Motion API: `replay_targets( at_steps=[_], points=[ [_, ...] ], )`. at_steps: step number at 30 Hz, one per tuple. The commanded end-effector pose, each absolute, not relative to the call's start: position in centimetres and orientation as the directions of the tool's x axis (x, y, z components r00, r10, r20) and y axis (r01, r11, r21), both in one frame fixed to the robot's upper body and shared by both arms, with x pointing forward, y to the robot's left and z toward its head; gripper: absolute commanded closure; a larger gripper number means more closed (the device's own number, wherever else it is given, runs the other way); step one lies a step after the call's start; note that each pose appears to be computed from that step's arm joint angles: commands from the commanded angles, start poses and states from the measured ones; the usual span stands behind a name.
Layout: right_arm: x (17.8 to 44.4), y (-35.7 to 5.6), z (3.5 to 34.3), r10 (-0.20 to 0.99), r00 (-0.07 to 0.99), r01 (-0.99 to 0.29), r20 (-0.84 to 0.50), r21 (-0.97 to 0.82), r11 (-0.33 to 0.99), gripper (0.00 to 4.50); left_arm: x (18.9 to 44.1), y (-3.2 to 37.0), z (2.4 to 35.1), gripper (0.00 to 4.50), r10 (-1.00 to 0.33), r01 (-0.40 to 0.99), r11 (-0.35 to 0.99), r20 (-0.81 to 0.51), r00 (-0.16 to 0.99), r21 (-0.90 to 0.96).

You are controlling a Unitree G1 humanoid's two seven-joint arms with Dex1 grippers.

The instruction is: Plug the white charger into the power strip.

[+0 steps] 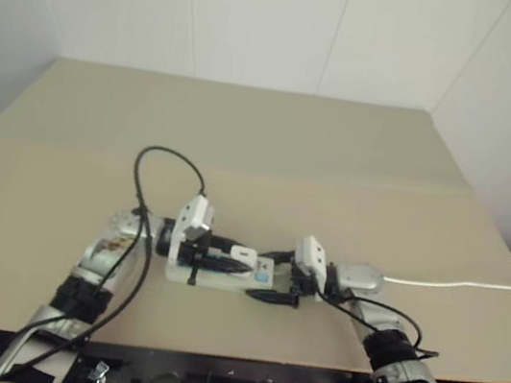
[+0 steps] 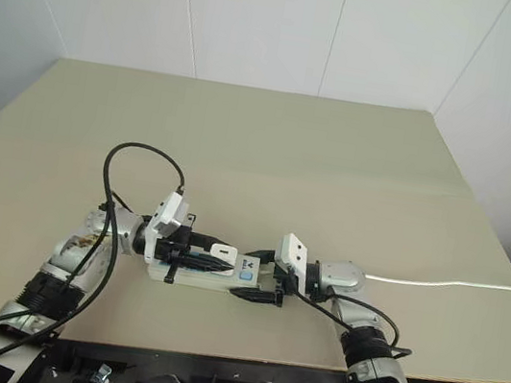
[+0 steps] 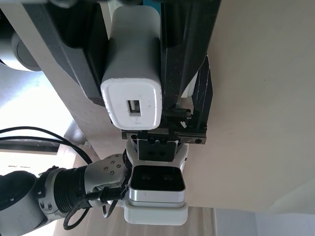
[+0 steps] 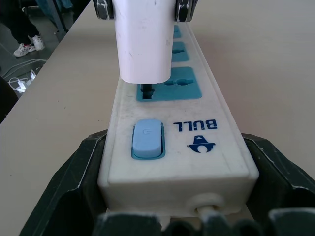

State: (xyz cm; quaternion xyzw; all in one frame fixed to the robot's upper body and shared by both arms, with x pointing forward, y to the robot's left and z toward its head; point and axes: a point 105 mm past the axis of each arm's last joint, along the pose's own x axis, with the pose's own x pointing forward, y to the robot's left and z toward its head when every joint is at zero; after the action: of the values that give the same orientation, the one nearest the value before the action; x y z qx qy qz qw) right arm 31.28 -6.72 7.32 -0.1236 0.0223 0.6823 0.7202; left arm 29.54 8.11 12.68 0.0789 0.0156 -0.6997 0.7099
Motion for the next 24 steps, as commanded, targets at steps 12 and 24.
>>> replay_targets(
  at_steps=[12, 24],
  points=[
    [31.2, -6.9, 6.7, 0.972, 0.070, -0.992, -0.226, -0.122, 0.043, 1.05, 29.5, 8.7, 12.6, 3.49, -0.992, 0.995, 0.020, -0.121, 0.031, 0.094],
    [31.1, -7.0, 6.7, 0.972, 0.065, -0.993, -0.228, -0.115, 0.039, 1.05, 29.0, 10.5, 10.1, 3.49, -0.982, 0.996, 0.068, -0.174, 0.078, 0.064]
  ],
)
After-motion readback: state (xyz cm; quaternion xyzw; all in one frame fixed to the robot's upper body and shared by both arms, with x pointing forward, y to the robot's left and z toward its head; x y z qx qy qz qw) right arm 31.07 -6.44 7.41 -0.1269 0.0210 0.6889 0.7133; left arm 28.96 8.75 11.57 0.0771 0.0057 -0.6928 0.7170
